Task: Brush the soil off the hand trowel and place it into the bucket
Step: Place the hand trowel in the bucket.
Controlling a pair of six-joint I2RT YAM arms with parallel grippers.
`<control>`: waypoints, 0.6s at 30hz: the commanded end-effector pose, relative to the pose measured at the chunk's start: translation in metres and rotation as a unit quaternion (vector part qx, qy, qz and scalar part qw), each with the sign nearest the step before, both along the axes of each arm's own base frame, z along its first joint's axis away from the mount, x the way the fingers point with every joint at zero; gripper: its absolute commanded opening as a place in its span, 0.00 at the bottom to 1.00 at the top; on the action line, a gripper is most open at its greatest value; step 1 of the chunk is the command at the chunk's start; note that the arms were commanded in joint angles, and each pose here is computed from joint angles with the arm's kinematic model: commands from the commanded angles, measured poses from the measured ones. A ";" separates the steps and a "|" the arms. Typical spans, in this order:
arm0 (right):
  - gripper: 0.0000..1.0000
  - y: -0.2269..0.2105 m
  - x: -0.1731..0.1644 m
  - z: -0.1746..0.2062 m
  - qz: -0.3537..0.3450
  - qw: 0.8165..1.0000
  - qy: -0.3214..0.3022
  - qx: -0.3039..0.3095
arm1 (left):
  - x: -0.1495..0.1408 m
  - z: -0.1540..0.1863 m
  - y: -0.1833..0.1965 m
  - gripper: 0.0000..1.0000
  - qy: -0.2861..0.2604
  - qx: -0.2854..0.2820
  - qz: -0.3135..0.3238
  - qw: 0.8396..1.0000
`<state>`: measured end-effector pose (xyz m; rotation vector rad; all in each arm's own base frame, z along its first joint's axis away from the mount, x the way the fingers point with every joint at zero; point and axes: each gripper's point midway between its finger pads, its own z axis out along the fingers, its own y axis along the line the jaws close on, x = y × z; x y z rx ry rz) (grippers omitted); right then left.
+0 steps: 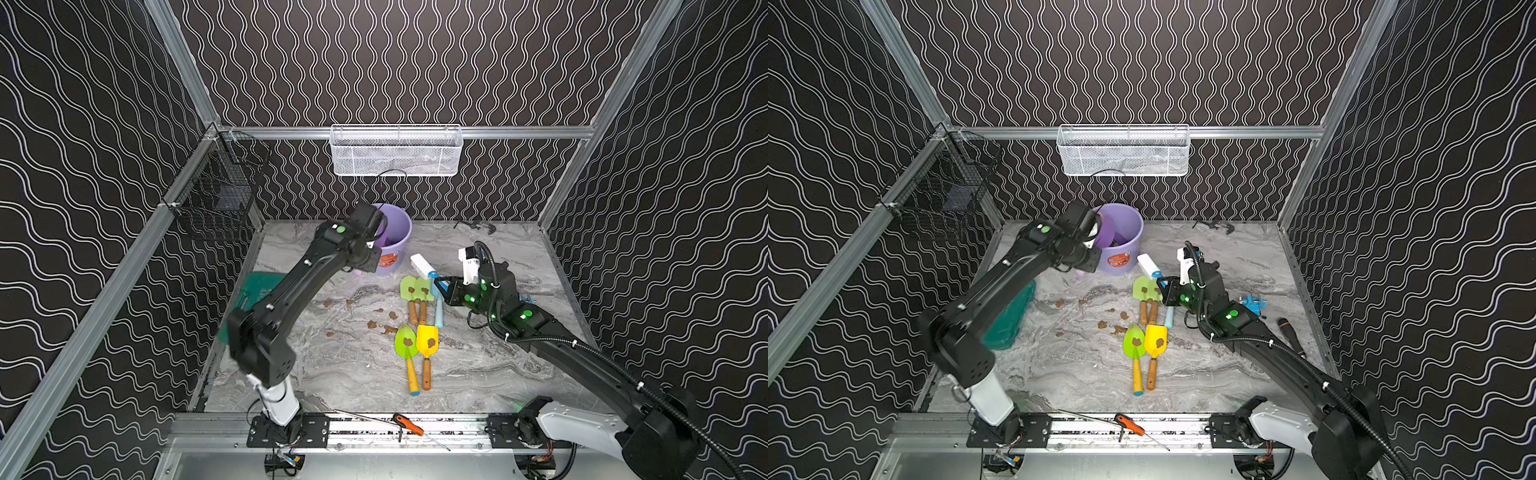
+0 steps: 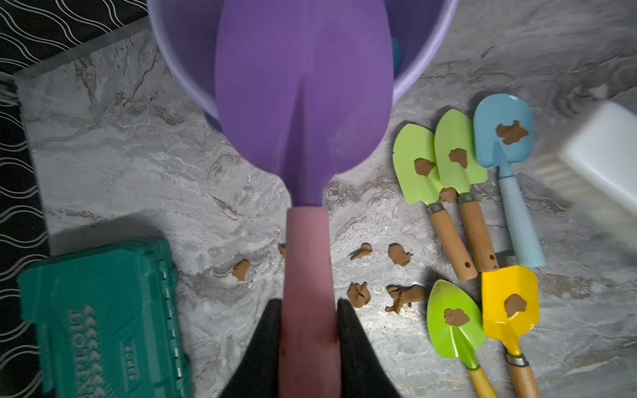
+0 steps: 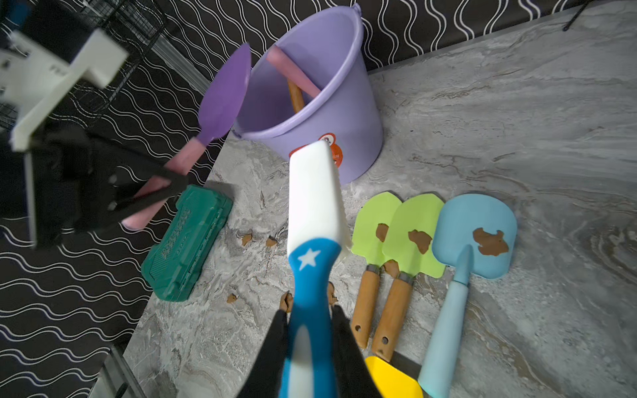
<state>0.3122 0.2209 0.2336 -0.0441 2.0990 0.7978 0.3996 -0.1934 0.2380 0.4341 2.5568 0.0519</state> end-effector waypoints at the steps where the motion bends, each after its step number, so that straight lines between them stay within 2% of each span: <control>1: 0.00 -0.006 0.000 0.005 -0.012 1.000 -0.013 0.009 | 0.020 0.000 0.002 0.00 -0.006 0.046 -0.005 0.999; 8: 0.00 -0.007 -0.005 -0.006 -0.003 1.000 -0.005 0.012 | 0.060 -0.020 -0.007 0.00 0.010 0.079 0.004 0.997; 9: 0.00 -0.008 -0.006 -0.007 -0.004 1.000 -0.005 0.011 | 0.063 -0.021 -0.006 0.04 0.007 0.083 0.007 0.996; 12: 0.00 -0.011 -0.008 -0.008 -0.006 1.000 -0.007 0.013 | 0.071 -0.023 -0.004 0.30 0.003 0.085 0.015 0.996; 14: 0.00 -0.013 -0.009 -0.009 -0.009 1.000 -0.007 0.015 | 0.075 -0.020 -0.002 0.42 -0.008 0.086 0.020 0.996; 16: 0.00 -0.014 -0.010 -0.011 -0.010 1.000 -0.006 0.016 | 0.079 -0.010 0.002 0.50 -0.028 0.090 0.034 0.995; 18: 0.00 -0.016 -0.011 -0.014 -0.012 1.000 -0.004 0.015 | 0.079 0.001 0.003 0.51 -0.047 0.079 0.042 0.995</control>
